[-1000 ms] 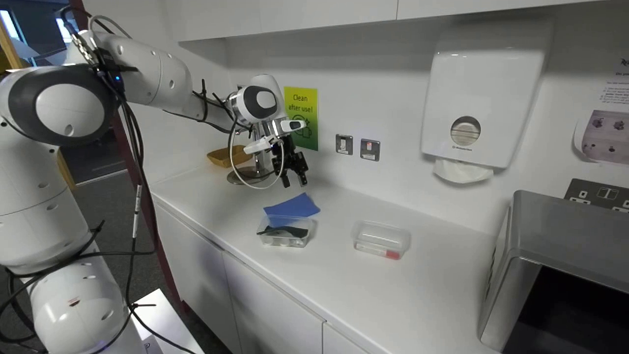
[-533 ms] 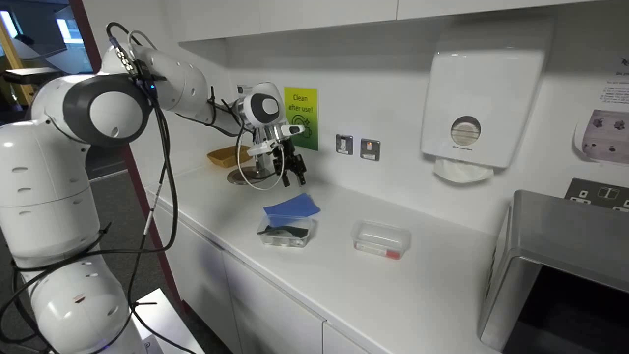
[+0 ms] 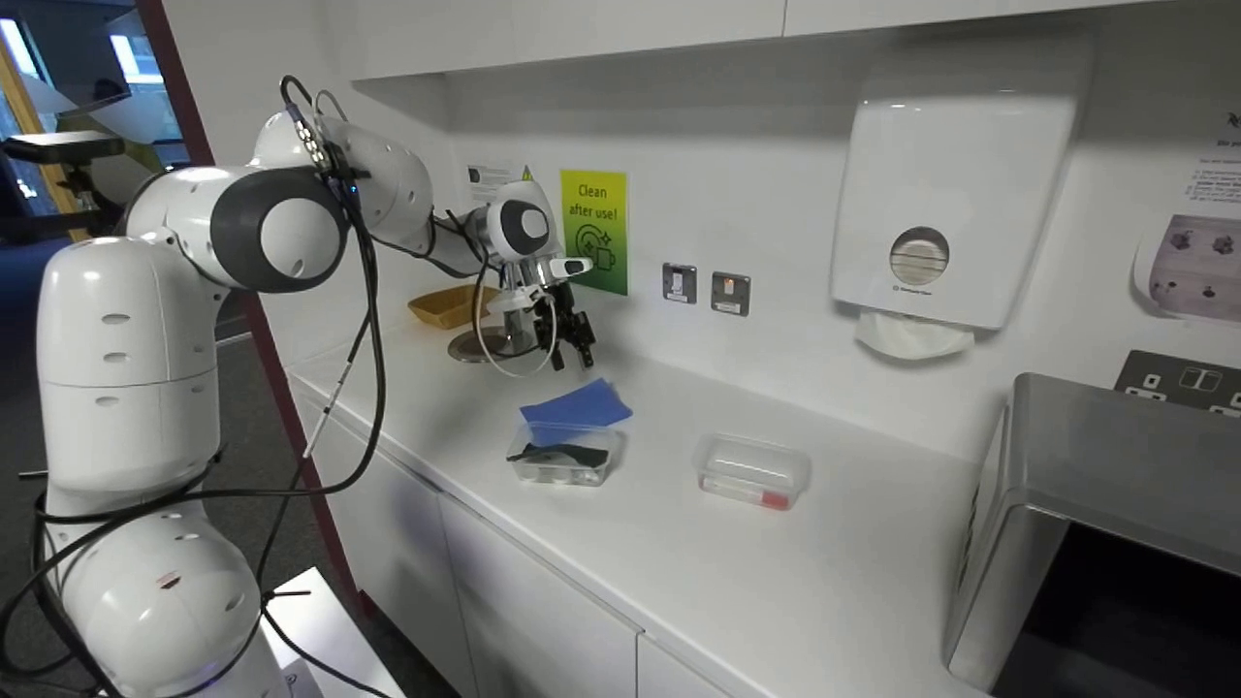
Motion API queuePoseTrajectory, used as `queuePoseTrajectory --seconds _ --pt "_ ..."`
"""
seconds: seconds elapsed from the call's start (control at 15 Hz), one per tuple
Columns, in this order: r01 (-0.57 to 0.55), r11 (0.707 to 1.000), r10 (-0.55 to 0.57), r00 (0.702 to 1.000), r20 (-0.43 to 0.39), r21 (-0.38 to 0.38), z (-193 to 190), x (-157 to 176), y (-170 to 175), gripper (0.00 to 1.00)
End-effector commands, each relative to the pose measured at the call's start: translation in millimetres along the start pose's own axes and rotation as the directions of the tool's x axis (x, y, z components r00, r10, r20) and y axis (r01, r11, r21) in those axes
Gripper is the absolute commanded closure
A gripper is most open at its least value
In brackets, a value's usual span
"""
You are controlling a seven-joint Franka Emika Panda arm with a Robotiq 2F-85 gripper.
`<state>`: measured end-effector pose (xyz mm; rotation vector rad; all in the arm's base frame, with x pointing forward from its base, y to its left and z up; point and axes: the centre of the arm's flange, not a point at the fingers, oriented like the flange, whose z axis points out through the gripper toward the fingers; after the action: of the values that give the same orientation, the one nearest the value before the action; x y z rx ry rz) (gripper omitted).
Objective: Put the blue paper towel in the bowl
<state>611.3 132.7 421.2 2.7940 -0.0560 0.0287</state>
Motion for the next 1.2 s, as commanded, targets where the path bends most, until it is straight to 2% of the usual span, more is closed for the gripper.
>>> queuePoseTrajectory --seconds 0.0,0.53,0.87,1.13 --pt "-0.010 1.000 0.010 1.000 -0.016 0.008 -2.3 15.7 -9.7 0.00" --pt "-0.031 1.000 0.031 1.000 -0.005 0.001 16.2 22.7 4.5 0.00" --pt "-0.009 0.992 0.016 0.999 -0.052 0.126 14.5 29.4 4.6 0.00" --pt "0.014 0.986 -0.001 0.997 -0.075 0.168 11.6 32.2 -4.2 0.00"
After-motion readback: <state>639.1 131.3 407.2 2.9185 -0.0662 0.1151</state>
